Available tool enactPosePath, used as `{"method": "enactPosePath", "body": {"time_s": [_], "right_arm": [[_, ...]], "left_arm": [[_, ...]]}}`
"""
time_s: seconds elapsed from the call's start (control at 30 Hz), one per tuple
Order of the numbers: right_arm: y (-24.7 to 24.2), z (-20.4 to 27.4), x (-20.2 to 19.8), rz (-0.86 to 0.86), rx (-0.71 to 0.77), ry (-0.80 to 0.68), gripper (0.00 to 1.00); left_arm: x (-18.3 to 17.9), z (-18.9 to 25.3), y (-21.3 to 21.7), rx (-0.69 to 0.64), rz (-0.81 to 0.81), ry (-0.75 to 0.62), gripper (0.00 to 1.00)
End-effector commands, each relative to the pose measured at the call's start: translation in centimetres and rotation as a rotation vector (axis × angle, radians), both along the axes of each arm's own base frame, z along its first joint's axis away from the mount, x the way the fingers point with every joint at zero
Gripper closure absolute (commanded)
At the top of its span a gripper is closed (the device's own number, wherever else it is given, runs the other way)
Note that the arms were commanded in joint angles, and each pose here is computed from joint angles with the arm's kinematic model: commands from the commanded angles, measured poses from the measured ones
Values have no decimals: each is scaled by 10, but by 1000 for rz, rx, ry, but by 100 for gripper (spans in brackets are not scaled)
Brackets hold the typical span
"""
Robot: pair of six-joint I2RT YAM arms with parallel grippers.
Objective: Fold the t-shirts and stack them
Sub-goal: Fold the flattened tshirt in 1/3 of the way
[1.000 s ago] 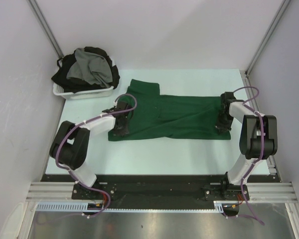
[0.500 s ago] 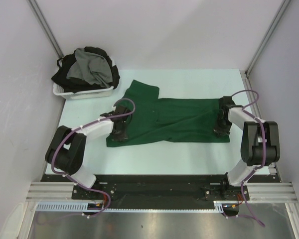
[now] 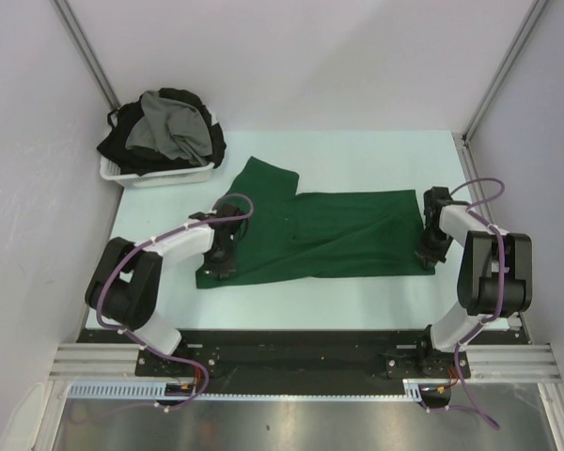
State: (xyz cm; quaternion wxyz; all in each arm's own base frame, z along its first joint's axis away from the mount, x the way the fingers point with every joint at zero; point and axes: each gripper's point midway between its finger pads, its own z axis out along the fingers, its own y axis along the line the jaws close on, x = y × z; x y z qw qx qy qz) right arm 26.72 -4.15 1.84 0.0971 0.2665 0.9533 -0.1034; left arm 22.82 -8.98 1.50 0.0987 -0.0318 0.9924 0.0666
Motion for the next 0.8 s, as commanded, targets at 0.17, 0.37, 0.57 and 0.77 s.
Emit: {"method": "enactPosePath", "body": {"time_s": [0.17,0.37,0.57,0.77], "right_arm": [[-28,5,-9,-50,-62,24,100],[-28,13,5,-48,-68,-12,100],[-24,43,48,8,-141,-87,63],[-10,81,97,64,-148,-184,46]], "left_arm": [[-2,9,34,87,31,77,100],[21,23,26,60,19,22,100],[67,59,9,23,-13,-92,92],[125,111,-7,3,-28,-234,85]]}}
